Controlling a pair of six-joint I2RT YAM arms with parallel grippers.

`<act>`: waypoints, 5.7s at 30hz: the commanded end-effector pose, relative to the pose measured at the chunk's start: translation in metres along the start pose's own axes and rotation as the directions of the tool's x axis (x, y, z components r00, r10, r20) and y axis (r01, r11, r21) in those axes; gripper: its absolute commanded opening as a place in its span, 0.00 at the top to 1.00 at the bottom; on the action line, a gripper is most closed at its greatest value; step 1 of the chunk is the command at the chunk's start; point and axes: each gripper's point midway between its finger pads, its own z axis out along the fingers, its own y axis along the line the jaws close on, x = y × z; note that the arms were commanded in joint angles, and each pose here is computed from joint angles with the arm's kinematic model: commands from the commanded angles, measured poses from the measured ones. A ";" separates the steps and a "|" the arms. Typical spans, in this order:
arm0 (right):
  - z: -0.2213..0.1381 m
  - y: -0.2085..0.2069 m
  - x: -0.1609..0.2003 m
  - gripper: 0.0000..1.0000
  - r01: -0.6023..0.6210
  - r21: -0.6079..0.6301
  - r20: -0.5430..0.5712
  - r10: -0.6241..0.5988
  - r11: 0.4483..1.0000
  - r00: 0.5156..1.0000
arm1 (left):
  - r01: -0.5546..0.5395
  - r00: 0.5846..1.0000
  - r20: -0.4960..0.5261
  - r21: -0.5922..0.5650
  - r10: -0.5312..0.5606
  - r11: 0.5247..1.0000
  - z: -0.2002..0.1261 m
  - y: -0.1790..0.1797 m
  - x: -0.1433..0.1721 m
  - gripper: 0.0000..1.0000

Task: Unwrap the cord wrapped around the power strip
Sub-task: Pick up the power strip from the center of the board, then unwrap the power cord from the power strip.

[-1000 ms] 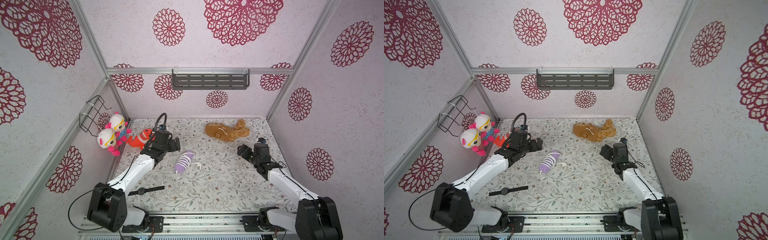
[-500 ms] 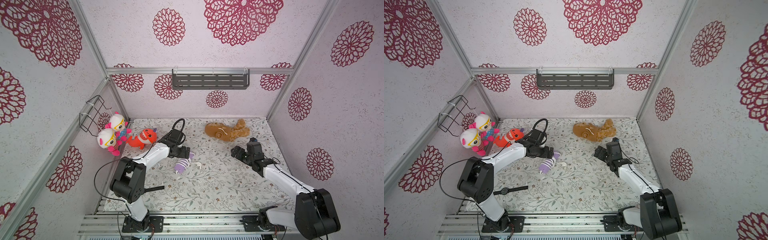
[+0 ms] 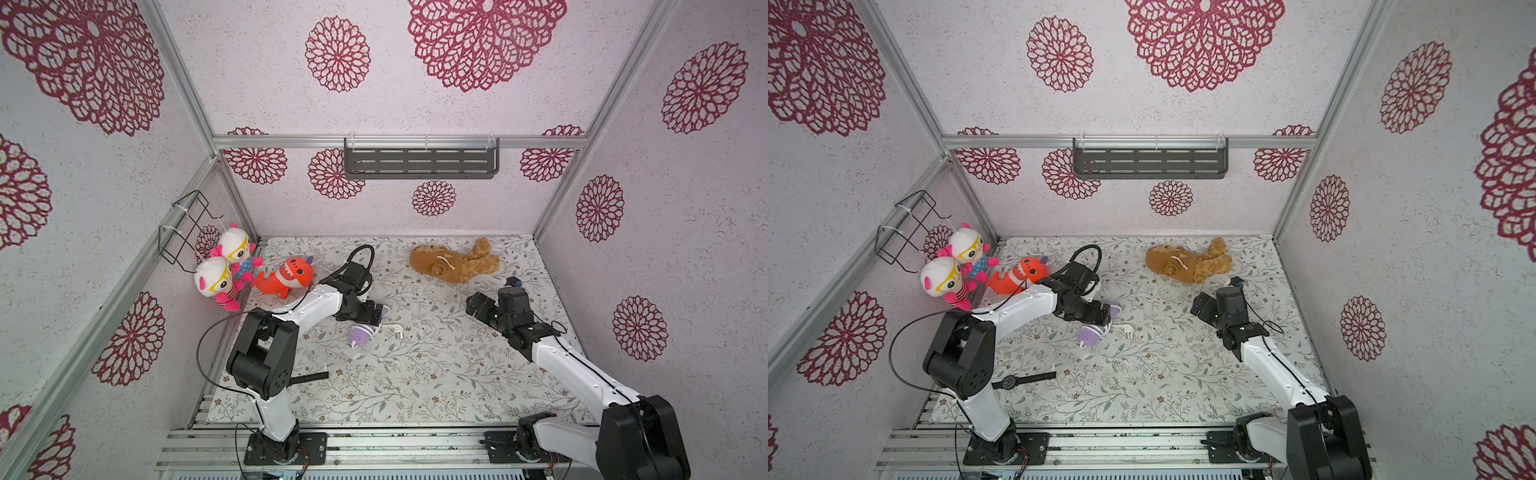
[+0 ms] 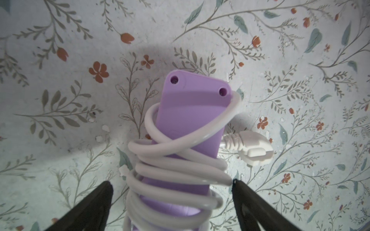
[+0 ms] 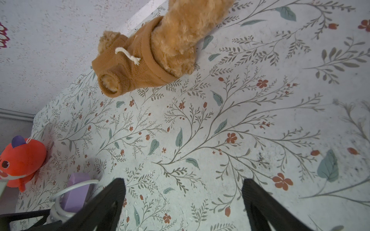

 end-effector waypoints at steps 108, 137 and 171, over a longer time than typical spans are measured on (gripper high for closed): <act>-0.094 0.272 0.057 0.11 0.702 -0.662 0.543 -0.478 0.263 0.690 | -0.819 0.485 0.768 0.231 0.419 0.525 -0.300 -0.192 -0.012 1.00; -0.082 0.241 -0.022 1.00 0.697 -0.561 0.605 -0.353 0.447 0.714 | -0.794 0.561 0.755 0.374 0.340 0.480 -0.316 -0.195 0.024 1.00; -0.085 0.232 -0.042 1.00 0.730 -0.486 0.668 -0.334 0.480 0.665 | -0.680 0.731 0.610 0.609 0.307 0.409 -0.310 -0.206 0.044 1.00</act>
